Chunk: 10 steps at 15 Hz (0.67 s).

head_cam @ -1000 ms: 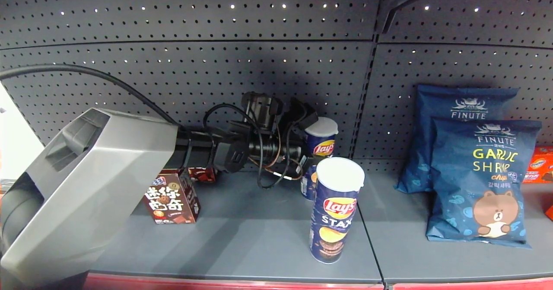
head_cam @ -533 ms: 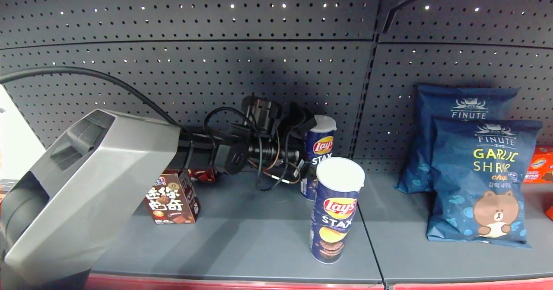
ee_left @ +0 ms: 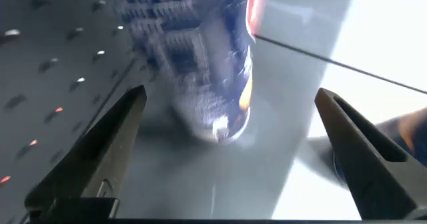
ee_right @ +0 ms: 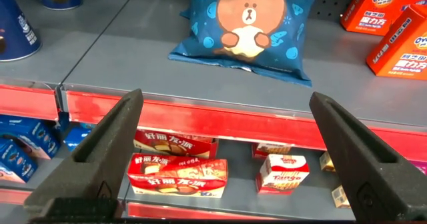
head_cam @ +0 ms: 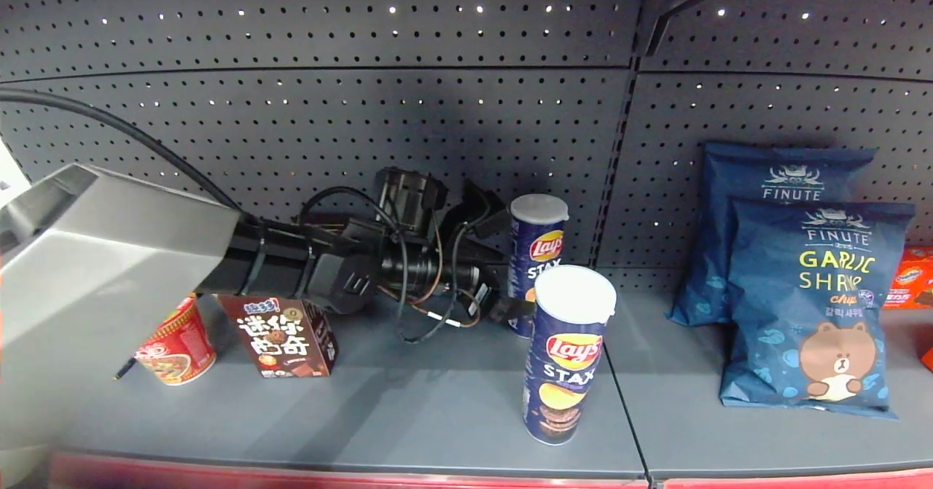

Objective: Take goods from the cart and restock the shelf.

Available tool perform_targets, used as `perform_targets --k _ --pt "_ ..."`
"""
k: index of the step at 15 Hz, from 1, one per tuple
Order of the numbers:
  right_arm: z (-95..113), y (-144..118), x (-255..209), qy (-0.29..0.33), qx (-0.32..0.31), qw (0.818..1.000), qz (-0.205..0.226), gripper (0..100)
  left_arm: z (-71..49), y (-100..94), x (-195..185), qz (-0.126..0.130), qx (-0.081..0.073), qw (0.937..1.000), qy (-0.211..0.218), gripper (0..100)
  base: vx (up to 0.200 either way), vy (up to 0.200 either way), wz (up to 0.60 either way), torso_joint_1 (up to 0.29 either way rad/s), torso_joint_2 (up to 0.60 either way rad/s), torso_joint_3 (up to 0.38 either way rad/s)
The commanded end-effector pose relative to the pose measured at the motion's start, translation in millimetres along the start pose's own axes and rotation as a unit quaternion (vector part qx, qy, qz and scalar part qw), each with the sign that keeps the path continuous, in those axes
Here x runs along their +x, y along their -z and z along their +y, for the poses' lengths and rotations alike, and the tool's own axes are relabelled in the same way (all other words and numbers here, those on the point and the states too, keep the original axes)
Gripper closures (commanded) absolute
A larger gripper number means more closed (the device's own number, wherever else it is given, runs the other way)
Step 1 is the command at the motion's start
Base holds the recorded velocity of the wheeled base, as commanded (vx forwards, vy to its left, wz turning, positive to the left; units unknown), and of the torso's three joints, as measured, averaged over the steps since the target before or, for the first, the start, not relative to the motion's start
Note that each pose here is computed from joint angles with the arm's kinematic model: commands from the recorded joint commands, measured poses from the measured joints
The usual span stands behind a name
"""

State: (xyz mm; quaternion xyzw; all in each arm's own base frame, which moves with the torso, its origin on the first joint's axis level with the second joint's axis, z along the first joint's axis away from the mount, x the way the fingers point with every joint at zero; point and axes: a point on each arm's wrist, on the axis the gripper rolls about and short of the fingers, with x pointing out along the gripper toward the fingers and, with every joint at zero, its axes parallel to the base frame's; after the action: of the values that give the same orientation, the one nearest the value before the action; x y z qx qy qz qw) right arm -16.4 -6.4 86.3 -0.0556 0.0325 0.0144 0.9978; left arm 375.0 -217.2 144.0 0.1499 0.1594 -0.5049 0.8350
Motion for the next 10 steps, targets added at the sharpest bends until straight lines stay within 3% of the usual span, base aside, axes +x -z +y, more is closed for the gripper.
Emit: perform_targets --k 1,4,7,8,10 --pt "0 0 0 -0.001 -0.001 1.000 0.001 0 -9.2 -9.6 -45 -0.022 0.007 0.9995 -0.023 0 0.000 0.000 0.00 0.000 0.00 0.000" --pt "0 0 0 -0.009 -0.004 1.000 0.001 0 -18.2 -9.3 -94 -0.029 0.004 0.9983 -0.051 0 0.000 0.000 0.00 0.000 0.00 0.000" --pt "0 0 0 -0.008 -0.005 1.000 0.001 0 -38.8 -11.3 -127 -0.036 0.006 0.9973 -0.064 0 0.000 0.000 0.00 0.000 0.00 0.000" --pt "1 -1 0 -0.026 -0.011 1.000 0.000 0 -47.7 -18.4 -143 -0.054 0.012 0.9944 -0.090 0 0.000 0.000 0.00 0.000 0.00 0.000" --pt "2 -30 7 -0.085 -0.029 0.996 0.009 0 -62.7 -30.2 -165 -0.077 0.005 0.9896 -0.121 0 0.000 0.000 0.00 0.000 0.00 0.000"
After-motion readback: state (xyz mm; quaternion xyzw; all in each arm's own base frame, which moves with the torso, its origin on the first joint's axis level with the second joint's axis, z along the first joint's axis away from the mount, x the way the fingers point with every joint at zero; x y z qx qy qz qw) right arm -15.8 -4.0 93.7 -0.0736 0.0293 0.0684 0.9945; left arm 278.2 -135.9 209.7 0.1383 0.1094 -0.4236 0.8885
